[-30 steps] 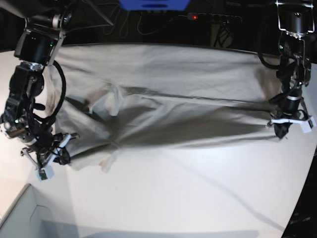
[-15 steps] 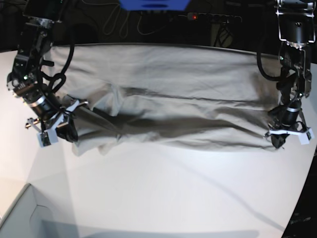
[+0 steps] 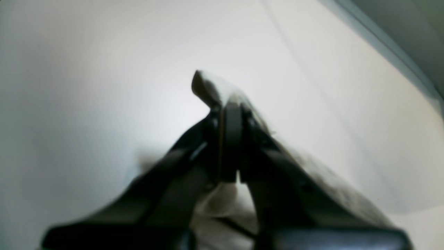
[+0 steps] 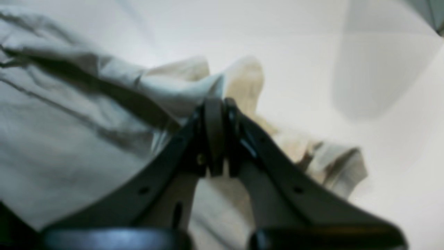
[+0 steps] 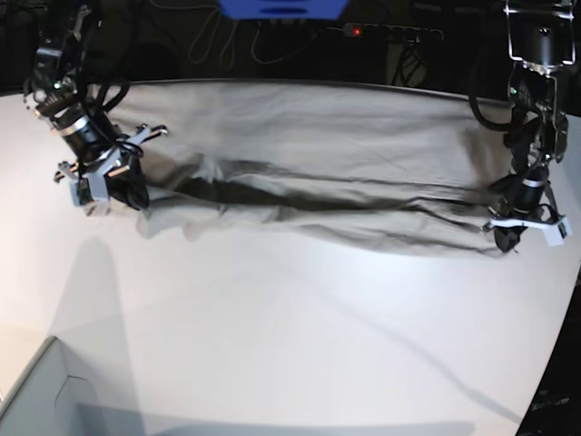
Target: Layout the t-shirt on the table in an organized manner, then fold the t-shirt properly
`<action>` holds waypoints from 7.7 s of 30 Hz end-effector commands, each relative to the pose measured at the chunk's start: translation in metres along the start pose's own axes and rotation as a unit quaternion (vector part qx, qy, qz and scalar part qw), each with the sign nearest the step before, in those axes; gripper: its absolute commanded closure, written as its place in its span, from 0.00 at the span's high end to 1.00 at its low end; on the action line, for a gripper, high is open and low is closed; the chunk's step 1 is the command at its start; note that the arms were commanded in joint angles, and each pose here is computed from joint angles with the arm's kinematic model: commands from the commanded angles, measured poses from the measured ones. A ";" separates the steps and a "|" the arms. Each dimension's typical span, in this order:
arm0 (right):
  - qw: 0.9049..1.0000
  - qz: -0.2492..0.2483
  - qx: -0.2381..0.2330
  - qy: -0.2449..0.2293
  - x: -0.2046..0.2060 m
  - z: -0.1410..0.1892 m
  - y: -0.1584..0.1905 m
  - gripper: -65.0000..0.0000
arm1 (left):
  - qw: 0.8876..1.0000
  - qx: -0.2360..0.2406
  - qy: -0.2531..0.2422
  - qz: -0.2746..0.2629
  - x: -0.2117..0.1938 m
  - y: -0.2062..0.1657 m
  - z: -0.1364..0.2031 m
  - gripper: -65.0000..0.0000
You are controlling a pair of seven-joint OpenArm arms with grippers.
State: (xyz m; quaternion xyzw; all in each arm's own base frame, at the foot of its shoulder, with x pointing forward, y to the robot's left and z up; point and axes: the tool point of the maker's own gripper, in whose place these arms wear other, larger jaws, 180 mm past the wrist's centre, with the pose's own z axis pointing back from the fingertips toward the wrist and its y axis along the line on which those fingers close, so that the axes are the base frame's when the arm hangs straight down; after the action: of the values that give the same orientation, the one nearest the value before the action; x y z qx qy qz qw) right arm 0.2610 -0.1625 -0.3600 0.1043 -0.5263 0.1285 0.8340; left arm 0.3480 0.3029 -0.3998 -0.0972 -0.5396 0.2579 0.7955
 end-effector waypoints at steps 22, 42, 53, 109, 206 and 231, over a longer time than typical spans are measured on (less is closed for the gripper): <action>0.999 -0.037 0.009 0.000 -0.020 0.009 0.011 0.00 | 0.999 -0.041 -0.018 -0.019 -0.002 -0.019 0.060 0.00; 0.995 -0.082 -0.048 -0.040 -0.021 0.063 -0.014 0.00 | 0.999 -0.017 -0.040 -0.020 0.015 0.002 0.077 0.00; 0.992 -0.105 -0.041 -0.049 -0.030 0.093 0.018 0.00 | 0.999 -0.018 -0.042 -0.020 0.017 0.001 0.076 0.00; 0.994 -0.113 -0.004 -0.005 -0.071 0.070 0.033 0.00 | 0.966 -0.045 0.016 -0.256 0.030 0.019 0.044 0.29; 0.996 -0.092 -0.003 0.010 -0.065 0.048 0.030 0.00 | 0.911 -0.087 0.066 -0.398 0.044 -0.009 0.058 0.00; 0.996 -0.086 -0.005 -0.013 -0.049 0.036 0.024 0.00 | 0.946 -0.079 0.042 -0.312 0.041 0.013 0.095 0.00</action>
State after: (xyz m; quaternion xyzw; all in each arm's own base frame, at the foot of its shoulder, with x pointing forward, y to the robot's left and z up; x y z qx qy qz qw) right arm 0.1972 -0.1554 -0.4004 0.1410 -0.5052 0.0527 0.8498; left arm 0.2615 0.3186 -0.3521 -0.0005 -0.5016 -0.0469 0.8638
